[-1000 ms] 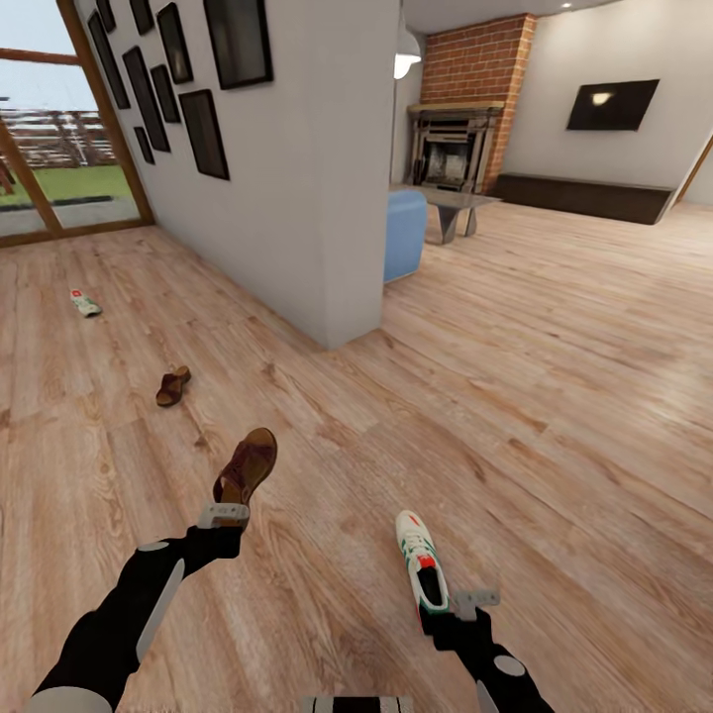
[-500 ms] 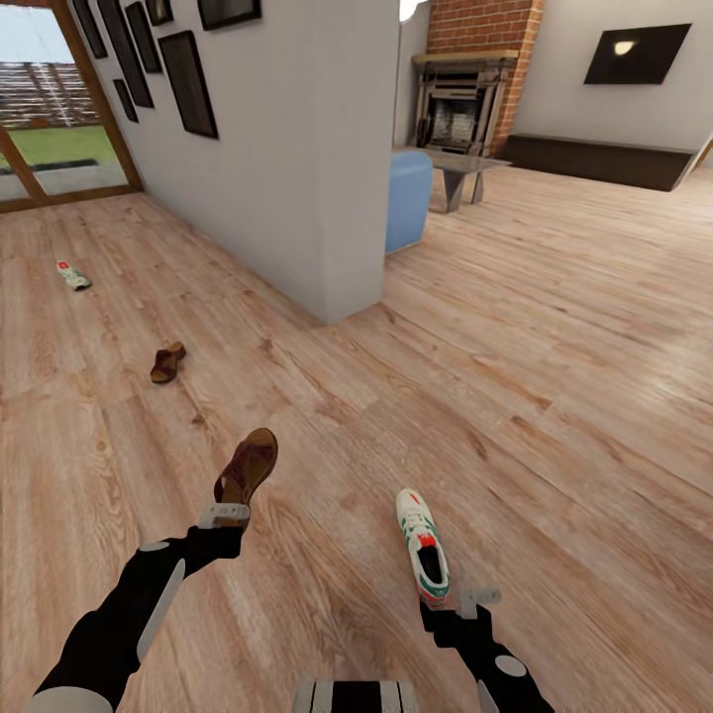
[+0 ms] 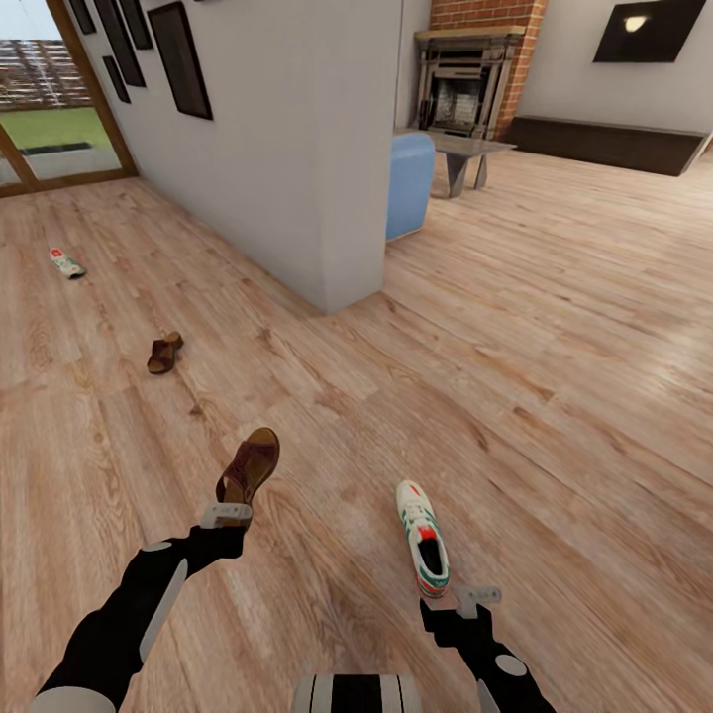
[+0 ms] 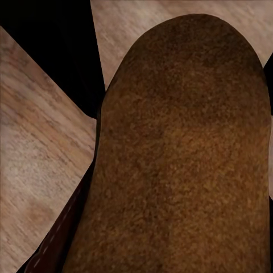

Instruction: Pick up the two gym shoes and the two sandals from the corridor floor and place them onto the hallstand (shoe rack) in the corridor, making sure they are on the rack and not on the floor. Arrange them so the two gym shoes are next to each other and the two sandals are next to each other.

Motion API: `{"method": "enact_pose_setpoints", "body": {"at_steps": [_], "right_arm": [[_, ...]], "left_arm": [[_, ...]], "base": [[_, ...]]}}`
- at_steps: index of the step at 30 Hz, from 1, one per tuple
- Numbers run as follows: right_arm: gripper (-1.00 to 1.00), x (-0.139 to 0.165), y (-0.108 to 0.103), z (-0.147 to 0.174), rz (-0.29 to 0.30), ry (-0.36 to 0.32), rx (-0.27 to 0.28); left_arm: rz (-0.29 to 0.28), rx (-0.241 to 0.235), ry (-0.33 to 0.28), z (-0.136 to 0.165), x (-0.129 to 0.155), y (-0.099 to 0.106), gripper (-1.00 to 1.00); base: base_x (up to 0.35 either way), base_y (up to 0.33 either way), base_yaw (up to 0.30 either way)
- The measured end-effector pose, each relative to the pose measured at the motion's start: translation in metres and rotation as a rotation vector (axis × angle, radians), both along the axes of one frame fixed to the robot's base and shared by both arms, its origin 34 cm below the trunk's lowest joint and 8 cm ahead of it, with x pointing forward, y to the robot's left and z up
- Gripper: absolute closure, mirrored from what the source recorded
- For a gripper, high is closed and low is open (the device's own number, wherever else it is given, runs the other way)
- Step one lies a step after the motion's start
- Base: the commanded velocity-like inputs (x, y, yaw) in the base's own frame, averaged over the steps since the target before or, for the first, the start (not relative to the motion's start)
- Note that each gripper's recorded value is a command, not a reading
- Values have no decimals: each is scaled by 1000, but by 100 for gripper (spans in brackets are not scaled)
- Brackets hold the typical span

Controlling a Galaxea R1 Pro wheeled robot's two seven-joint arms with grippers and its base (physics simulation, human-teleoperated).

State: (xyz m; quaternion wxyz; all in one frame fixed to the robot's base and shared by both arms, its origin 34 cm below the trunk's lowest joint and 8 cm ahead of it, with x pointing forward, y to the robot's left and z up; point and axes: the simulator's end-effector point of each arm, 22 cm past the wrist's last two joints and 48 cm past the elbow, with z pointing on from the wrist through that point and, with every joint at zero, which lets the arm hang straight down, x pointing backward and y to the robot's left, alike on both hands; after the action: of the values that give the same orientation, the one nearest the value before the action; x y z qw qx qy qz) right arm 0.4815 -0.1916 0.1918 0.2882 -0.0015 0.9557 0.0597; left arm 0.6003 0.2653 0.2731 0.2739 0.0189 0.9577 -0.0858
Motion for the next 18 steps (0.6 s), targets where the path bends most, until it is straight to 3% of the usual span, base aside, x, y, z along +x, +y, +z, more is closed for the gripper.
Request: {"method": "enact_pose_setpoints", "body": {"at_steps": [7, 15, 18], "right_arm": [[-100, 0, 0, 0, 0, -1, 1], [-100, 0, 1, 0, 0, -1, 1], [-100, 0, 0, 1, 0, -1, 1]], "left_arm": [[-1, 0, 0, 0, 0, 0, 100], [0, 0, 1, 0, 0, 0, 100], [0, 0, 1, 0, 0, 0, 100]], "base": [[250, -54, 0], [68, -13, 0], [262, -1, 0]]}}
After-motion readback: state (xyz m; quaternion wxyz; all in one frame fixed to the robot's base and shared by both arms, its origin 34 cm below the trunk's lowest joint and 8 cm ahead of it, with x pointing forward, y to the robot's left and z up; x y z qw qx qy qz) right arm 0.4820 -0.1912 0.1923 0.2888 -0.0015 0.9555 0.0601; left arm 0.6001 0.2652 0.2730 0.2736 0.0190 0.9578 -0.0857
